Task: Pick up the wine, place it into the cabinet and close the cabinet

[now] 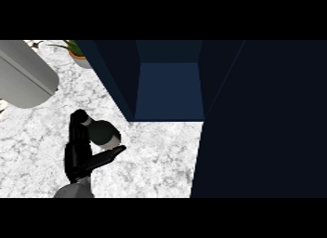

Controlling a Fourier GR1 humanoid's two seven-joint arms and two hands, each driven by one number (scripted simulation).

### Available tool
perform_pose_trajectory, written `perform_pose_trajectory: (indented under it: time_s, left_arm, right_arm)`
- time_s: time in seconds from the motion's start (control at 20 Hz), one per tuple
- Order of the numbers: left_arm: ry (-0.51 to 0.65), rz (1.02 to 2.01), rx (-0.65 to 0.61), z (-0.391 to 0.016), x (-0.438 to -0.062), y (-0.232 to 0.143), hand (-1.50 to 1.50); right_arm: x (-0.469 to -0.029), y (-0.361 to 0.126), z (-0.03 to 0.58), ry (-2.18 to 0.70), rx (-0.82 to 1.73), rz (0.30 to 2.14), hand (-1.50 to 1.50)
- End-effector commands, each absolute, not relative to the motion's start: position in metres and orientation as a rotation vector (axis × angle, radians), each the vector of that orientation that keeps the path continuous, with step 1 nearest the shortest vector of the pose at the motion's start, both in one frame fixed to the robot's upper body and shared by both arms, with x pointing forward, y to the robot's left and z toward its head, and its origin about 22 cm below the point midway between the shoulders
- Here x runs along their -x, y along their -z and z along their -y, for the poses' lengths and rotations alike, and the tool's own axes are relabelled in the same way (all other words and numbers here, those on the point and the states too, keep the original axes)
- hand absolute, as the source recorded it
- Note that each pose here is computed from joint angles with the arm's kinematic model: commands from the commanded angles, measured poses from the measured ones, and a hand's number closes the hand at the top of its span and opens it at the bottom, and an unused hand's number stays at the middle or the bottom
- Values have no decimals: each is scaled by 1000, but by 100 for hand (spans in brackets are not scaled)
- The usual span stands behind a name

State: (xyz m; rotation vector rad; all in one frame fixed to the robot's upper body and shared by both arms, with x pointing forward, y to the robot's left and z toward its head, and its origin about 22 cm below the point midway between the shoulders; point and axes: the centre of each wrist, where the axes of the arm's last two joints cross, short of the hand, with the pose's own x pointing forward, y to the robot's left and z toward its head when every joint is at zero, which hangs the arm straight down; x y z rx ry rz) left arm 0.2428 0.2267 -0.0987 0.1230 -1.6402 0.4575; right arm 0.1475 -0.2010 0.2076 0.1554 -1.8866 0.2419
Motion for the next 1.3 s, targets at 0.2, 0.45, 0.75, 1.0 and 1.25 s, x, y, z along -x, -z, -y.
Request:
perform_pose_trajectory:
  time_s: [0.2, 0.45, 0.75, 1.0, 1.25]
  left_arm:
    - [-504, 1656, -89, -222, -239, 127, -150]
    - [-509, 1679, -12, -222, -254, 126, 150]
    - [-361, 1700, 34, -218, -274, 121, 150]
    - [-168, 1744, -44, -239, -260, 113, 150]
    - [-5, 1702, 131, -324, -227, 110, 150]
  right_arm:
    - [-120, -220, 201, -231, -188, 1938, -150]
    - [-130, -215, 204, -234, -165, 1928, -150]
    - [-124, -226, 203, -227, -198, 1934, -150]
    - [-127, -216, 201, -232, -158, 1935, -150]
    - [-129, -214, 205, -227, -174, 1918, -150]
